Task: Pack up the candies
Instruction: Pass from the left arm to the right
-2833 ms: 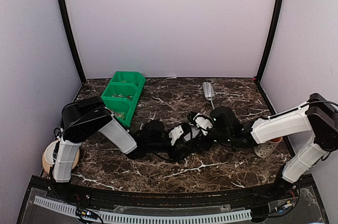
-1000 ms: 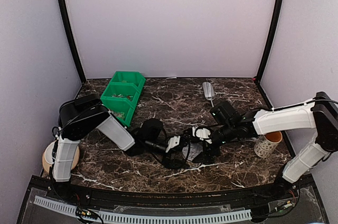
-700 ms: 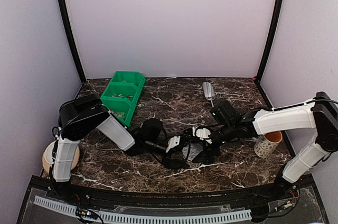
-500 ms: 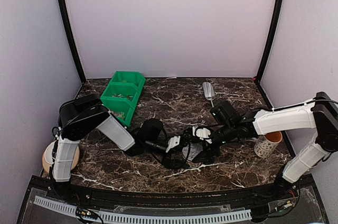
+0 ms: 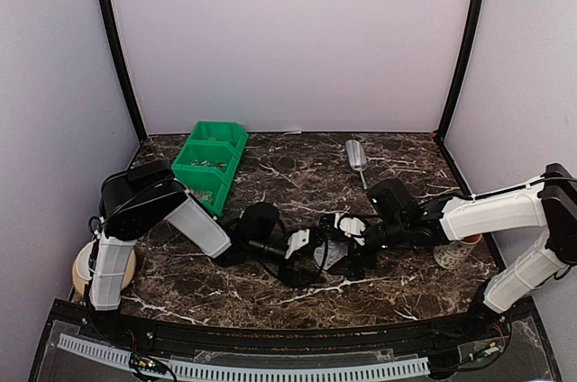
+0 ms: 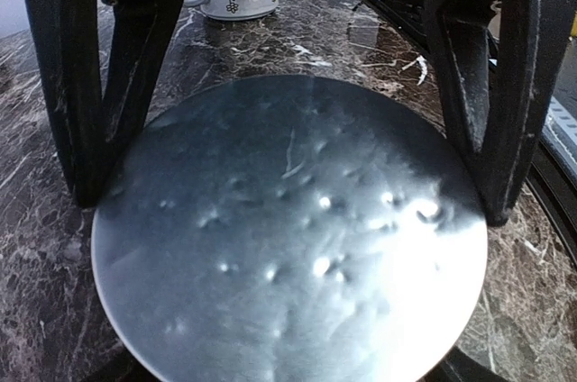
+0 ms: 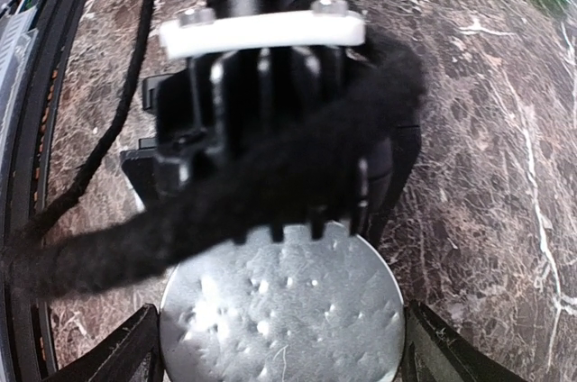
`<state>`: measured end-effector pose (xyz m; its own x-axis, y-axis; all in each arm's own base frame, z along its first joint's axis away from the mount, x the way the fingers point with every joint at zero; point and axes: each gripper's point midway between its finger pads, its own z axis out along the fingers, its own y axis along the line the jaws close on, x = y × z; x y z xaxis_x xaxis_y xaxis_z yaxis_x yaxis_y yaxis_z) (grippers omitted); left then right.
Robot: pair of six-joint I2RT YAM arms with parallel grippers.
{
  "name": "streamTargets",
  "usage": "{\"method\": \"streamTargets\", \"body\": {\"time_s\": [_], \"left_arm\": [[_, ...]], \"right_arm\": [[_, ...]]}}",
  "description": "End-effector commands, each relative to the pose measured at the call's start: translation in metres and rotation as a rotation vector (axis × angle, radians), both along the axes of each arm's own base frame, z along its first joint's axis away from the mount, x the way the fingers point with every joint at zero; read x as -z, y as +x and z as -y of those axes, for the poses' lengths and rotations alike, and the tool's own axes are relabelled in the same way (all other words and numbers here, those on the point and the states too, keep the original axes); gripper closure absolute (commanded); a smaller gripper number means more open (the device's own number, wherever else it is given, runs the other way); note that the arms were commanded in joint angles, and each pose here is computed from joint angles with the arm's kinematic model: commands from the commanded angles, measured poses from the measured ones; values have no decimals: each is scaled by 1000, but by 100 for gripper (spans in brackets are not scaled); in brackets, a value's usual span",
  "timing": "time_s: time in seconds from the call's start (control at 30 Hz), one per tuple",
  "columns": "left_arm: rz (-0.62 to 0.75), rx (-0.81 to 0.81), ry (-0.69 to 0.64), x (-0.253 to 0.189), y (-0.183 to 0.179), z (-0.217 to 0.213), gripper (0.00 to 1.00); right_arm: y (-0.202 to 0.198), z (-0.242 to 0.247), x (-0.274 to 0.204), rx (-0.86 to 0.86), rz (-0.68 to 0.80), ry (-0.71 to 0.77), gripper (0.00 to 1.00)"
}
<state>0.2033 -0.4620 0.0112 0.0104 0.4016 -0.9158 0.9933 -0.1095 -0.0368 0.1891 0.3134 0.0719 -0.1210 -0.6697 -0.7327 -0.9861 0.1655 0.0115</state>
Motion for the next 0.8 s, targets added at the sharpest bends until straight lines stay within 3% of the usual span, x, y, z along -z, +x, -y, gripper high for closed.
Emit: {"method": "streamTargets", "body": {"time_s": [0.0, 0.3, 0.77], "left_arm": [[-139, -255, 443, 115, 3, -62, 21], [-134, -282, 446, 111, 7, -65, 14], [-134, -358, 428, 89, 17, -65, 5]], "right_arm": [[31, -7, -6, 199, 33, 43, 16], [38, -4, -4, 246, 56, 25, 15], [82, 19, -12, 476, 103, 9, 12]]}}
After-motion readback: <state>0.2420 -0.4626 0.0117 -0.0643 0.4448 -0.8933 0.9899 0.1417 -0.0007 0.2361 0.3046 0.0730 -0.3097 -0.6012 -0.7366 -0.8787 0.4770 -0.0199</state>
